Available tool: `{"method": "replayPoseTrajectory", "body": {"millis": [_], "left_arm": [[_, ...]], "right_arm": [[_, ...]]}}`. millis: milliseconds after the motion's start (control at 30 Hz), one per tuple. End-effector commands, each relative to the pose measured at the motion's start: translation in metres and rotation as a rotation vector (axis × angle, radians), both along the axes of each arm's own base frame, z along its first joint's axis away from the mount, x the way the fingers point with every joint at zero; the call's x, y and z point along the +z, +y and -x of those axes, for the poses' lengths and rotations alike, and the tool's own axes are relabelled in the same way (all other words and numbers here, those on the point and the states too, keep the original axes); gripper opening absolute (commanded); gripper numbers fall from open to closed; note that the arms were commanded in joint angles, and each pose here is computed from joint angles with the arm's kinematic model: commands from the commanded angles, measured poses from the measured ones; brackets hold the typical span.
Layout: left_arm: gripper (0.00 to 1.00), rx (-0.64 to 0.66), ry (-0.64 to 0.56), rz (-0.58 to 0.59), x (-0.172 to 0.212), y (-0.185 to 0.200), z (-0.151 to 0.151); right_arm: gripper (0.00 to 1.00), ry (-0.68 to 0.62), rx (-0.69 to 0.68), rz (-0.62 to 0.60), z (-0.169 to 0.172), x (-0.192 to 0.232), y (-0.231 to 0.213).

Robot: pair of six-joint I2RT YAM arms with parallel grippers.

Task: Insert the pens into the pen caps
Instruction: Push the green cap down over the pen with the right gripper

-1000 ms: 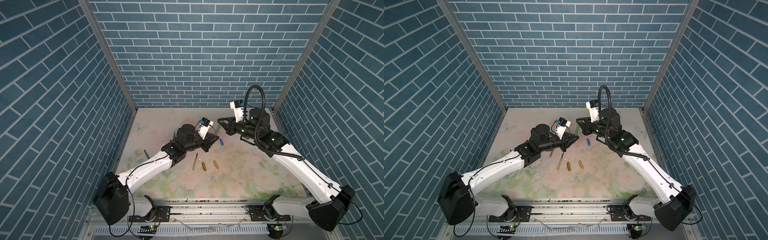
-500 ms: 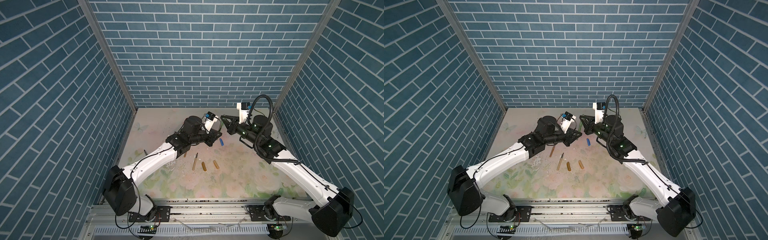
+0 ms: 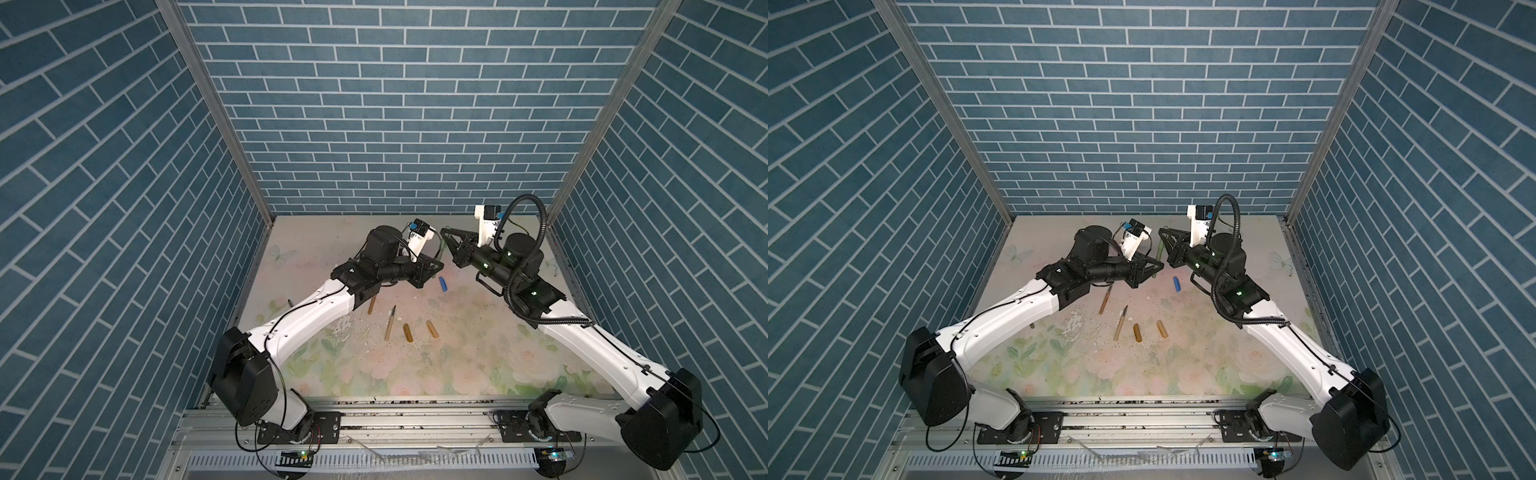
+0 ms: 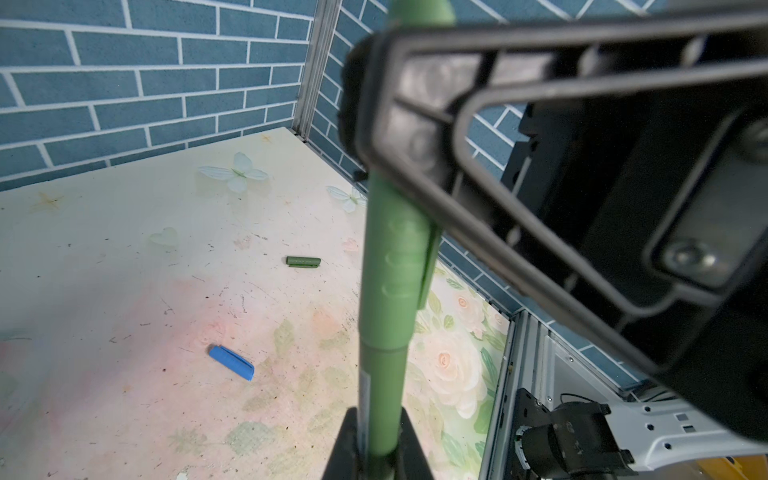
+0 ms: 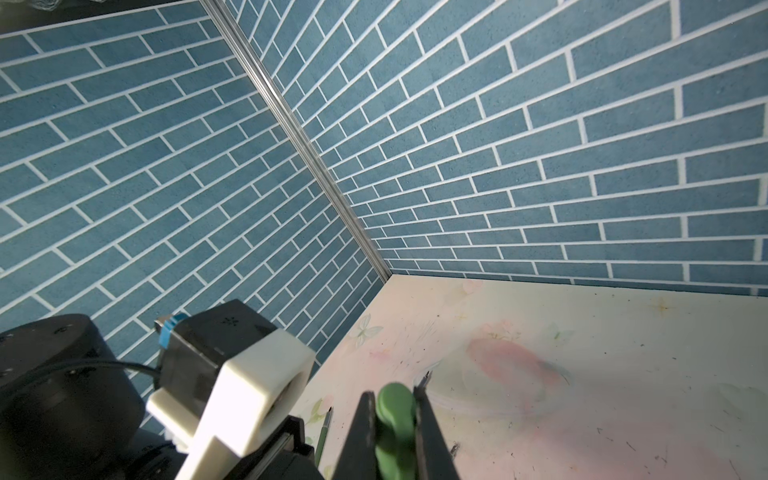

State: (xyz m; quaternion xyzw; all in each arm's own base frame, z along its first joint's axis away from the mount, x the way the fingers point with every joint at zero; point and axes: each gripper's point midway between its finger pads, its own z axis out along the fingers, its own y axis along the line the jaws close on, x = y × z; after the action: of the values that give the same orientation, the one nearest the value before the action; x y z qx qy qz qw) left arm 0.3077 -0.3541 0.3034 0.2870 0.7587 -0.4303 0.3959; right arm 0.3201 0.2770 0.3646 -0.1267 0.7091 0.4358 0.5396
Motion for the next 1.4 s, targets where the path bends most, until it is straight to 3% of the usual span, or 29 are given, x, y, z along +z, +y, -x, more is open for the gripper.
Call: {"method": "replayPoseTrajectory", "body": {"millis": [0, 133, 233, 433, 600, 733, 1033, 1367], "left_arm": [[0.00, 0.110, -0.324, 0.330, 0.126, 0.026, -0.023], [0.00, 0.059, -0.194, 0.237, 0.054, 0.026, -0.006], [0.00, 0.050, -0.154, 0.193, 0.027, 0.032, 0.004], [0.00, 0.043, -0.117, 0.160, 0.005, 0.043, 0.007], [0.00, 0.049, -0.088, 0.172, 0.001, 0.051, 0.002], [0.00, 0.032, -0.060, 0.216, 0.003, 0.049, 0.002], [0.00, 0.032, -0.002, 0.244, -0.008, 0.044, -0.003], [0.00, -0.007, 0.008, 0.263, -0.002, 0.040, 0.002]], "right_arm": [[0.09, 0.337, 0.169, 0.241, 0.046, -0.104, 0.010], [0.28, 0.216, 0.099, 0.201, 0.031, -0.046, 0.004], [0.44, 0.125, 0.065, 0.187, 0.022, -0.003, 0.001], [0.55, 0.053, 0.042, 0.205, 0.017, 0.027, 0.000], [0.55, 0.076, 0.016, 0.242, 0.015, 0.020, -0.005], [0.50, 0.116, 0.040, 0.252, 0.019, 0.007, -0.003], [0.41, 0.137, 0.177, 0.176, 0.035, -0.012, 0.017], [0.40, 0.106, 0.209, 0.141, 0.025, -0.027, 0.035]]}}
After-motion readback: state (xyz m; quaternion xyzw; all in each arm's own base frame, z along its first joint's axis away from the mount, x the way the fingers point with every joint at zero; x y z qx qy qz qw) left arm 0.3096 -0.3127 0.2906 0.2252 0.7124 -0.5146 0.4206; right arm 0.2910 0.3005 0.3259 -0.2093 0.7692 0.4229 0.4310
